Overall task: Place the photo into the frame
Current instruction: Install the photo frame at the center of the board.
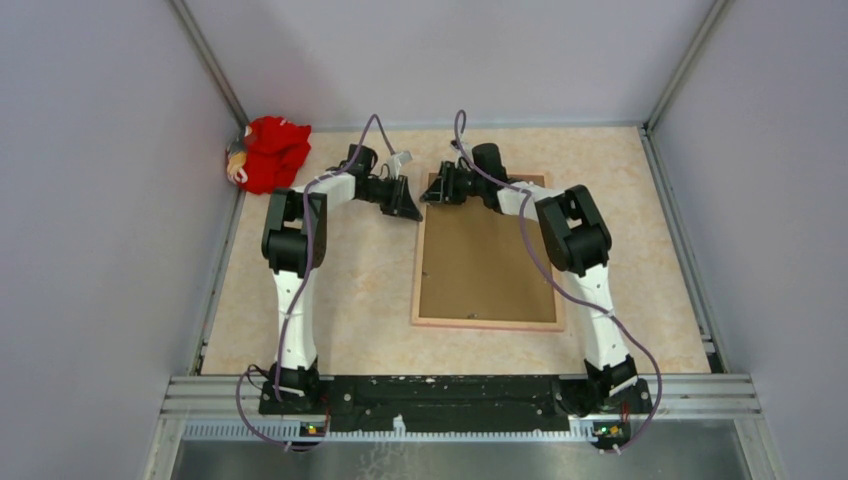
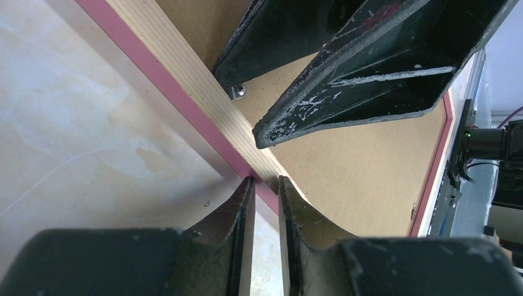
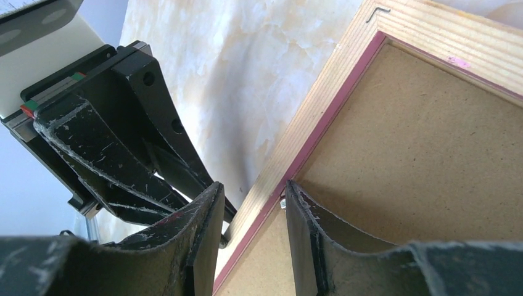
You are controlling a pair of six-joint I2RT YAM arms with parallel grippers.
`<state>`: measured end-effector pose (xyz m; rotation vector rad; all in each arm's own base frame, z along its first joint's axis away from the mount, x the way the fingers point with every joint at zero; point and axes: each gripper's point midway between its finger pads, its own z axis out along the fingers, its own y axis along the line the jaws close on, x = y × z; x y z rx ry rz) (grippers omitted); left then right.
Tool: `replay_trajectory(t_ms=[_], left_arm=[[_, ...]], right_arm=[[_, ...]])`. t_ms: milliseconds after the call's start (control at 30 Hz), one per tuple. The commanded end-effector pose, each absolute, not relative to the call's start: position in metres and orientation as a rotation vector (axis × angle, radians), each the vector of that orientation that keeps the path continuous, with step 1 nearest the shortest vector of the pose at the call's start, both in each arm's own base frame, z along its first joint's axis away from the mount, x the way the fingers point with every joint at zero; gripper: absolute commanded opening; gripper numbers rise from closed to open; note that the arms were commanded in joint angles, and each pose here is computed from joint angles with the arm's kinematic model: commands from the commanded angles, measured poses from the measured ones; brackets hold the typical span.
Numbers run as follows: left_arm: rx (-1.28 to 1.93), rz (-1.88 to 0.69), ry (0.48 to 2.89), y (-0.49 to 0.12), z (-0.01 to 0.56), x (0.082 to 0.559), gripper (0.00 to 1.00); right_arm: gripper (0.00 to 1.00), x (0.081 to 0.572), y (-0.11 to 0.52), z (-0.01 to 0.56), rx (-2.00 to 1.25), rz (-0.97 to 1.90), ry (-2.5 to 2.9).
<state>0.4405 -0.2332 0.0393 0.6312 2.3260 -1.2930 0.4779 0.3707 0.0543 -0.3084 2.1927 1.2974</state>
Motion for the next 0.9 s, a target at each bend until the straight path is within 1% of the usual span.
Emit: replay_trajectory(t_ms=[0, 233, 367, 600, 700, 767, 833, 867], left_arm=[[0.636, -1.247, 2.391, -0.228, 0.025, 0.432, 0.25], [0.639, -1.243, 2.388, -0.228, 0.027, 0.433, 0.25], [0.648, -1.236, 2.383, -0.227, 0.031, 0.434, 0.25], [0.652, -1.22, 2.345, -0.215, 0.05, 0.442, 0.28], [0.675, -1.195, 2.336, -0.209, 0.056, 0.442, 0.3], [0.699, -1.171, 2.342, -0.206, 0.057, 0.44, 0.32], [0.732, -1.14, 2.35, -0.202, 0.057, 0.436, 0.35], [0.748, -1.124, 2.36, -0.199, 0.055, 0.433, 0.36]], right_arm=[[0.41, 0.458, 0.385, 0.055, -0.365, 1.405, 2.227], [0.42, 0.466, 0.387, 0.067, -0.389, 1.391, 2.21], [0.46, 0.477, 0.387, 0.085, -0.394, 1.389, 2.177], [0.63, 0.507, 0.349, 0.14, -0.309, 1.297, 2.076], [0.69, 0.519, 0.313, 0.158, -0.235, 1.192, 2.046], [0.76, 0.523, 0.281, 0.168, -0.153, 1.102, 2.035], [0.85, 0.523, 0.241, 0.173, -0.043, 0.984, 2.033], [0.88, 0.52, 0.218, 0.171, 0.019, 0.904, 2.046]])
